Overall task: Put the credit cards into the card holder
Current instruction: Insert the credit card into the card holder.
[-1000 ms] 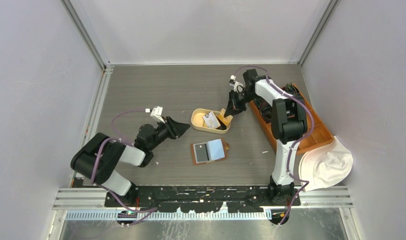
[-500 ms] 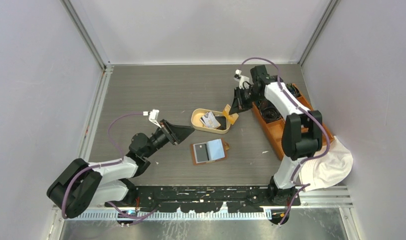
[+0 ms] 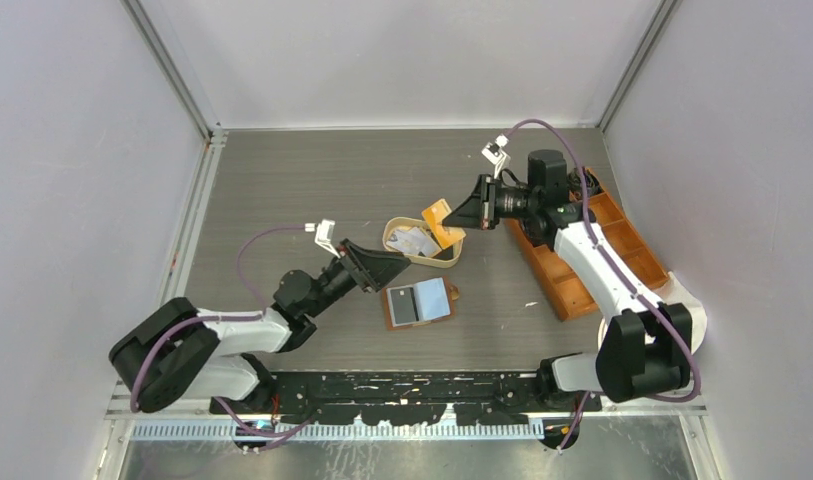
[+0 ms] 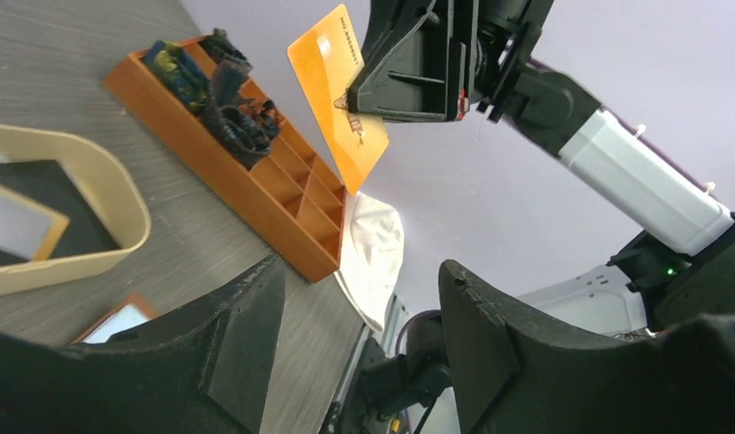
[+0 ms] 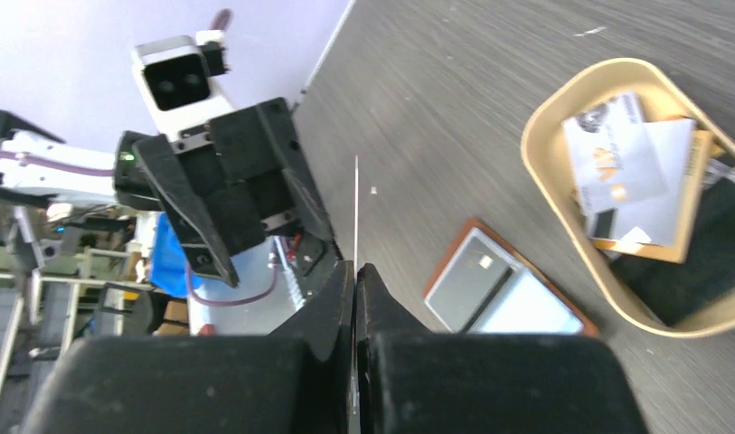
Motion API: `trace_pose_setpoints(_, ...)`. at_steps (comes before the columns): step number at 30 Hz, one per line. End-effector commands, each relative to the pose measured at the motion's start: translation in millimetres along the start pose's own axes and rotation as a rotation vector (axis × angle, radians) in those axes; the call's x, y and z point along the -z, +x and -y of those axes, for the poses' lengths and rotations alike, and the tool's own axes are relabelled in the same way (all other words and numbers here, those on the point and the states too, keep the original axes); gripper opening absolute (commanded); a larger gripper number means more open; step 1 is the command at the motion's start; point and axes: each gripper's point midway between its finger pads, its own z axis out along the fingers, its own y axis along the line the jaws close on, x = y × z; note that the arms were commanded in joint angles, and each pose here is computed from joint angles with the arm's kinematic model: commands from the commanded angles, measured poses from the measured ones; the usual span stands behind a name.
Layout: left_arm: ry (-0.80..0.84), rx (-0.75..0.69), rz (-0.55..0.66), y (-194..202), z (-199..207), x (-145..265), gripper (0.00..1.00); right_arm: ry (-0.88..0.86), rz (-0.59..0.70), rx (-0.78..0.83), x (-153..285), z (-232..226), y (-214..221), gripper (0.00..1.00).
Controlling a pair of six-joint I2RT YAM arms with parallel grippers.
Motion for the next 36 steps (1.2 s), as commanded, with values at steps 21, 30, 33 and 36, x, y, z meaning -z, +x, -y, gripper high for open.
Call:
trace_pose_setpoints(21,0.162,-0.012,0.097,-10.0,46.9,-70.7,0.01,-0.29,0.047,0.123,-10.7,-80.2,-4.4,0.02)
trace_pose_setpoints(30,0.169,-0.122,0.004,5.2,43.6,-45.4,0.0,-0.221,-0.001,0.269,-1.9,-75.5,7.6,0.42)
trace_pose_setpoints(33,0.151,-0.167,-0.13,23.6,36.3,-33.3,0.0,-0.212,0.0,0.359,2.9,-76.5,12.1,0.53)
trace_pose_setpoints(36,0.122,-0.211,-0.321,50.0,28.1,-19.5,0.0,-0.252,-0.013,0.435,2.8,-80.8,25.6,0.63)
